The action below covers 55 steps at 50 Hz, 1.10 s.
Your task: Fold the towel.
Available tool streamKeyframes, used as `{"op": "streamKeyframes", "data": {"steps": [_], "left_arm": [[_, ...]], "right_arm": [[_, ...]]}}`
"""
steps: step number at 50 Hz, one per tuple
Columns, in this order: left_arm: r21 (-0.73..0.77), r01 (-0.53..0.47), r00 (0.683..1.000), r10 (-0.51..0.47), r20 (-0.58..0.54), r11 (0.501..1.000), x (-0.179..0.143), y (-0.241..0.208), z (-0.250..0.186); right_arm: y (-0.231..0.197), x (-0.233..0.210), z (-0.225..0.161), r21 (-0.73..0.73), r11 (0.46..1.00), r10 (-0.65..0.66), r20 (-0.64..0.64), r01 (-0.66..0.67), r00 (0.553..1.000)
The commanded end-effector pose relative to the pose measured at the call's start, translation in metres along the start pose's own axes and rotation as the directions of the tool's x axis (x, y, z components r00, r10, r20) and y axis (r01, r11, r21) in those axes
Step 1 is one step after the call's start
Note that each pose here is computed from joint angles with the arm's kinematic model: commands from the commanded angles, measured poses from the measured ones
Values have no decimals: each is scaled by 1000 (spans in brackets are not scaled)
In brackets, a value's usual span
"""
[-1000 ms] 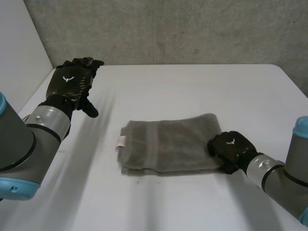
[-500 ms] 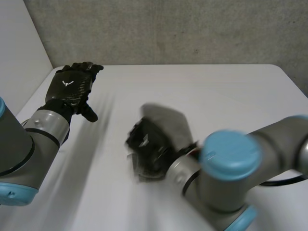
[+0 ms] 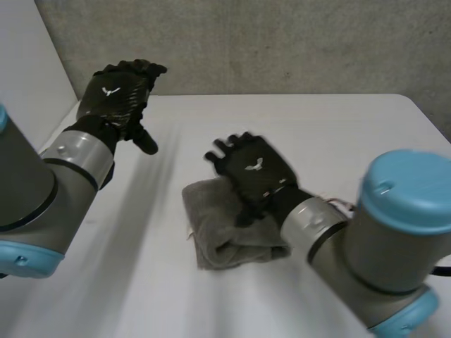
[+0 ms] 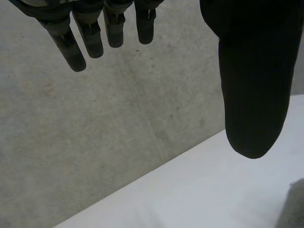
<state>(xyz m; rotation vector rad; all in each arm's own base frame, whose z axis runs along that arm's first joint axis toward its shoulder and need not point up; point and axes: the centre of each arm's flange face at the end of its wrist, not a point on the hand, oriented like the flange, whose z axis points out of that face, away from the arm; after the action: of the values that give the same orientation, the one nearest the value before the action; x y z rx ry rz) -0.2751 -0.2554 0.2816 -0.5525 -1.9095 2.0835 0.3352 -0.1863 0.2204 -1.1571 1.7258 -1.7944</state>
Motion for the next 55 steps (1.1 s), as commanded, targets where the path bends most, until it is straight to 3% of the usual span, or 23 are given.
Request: {"op": "streamKeyframes", "data": {"steps": [1, 9, 17, 24, 33, 44, 47, 49, 51, 55], "left_arm": [[-167, 84, 996, -90, -29, 982, 40, 17, -1], [-375, 155, 986, -169, -4, 914, 77, 69, -3], [-473, 118, 993, -102, 59, 873, 87, 116, -5], [-517, 92, 995, -66, 69, 851, 85, 135, -8], [-533, 68, 997, -45, 56, 843, 85, 140, -15], [-353, 87, 996, -71, 58, 932, 72, 63, -2], [-272, 112, 991, -87, 101, 956, 51, 29, 2], [-183, 131, 983, -104, 149, 974, 22, -6, 5], [-144, 139, 981, -116, 157, 980, 7, -20, 7], [-72, 155, 984, -147, 97, 985, -25, -53, 6]], "right_arm": [[6, 46, -12, -92, 960, 260, -50, -264, 964], [20, 65, -8, -166, 924, 344, -25, -343, 939], [63, 63, 21, -268, 899, 357, -7, -345, 934], [101, 62, 41, -355, 918, 198, 32, -174, 980], [104, 61, 43, -387, 922, 24, 3, -21, 1000], [15, 98, 31, -156, 987, -57, -168, 31, 984], [-12, 121, 21, -88, 996, -34, -280, 10, 959], [-28, 154, 9, -46, 999, -4, -400, -16, 917], [-36, 166, 2, -28, 999, 5, -437, -19, 899], [-59, 192, -20, 4, 1000, -3, -505, 6, 863]]}}
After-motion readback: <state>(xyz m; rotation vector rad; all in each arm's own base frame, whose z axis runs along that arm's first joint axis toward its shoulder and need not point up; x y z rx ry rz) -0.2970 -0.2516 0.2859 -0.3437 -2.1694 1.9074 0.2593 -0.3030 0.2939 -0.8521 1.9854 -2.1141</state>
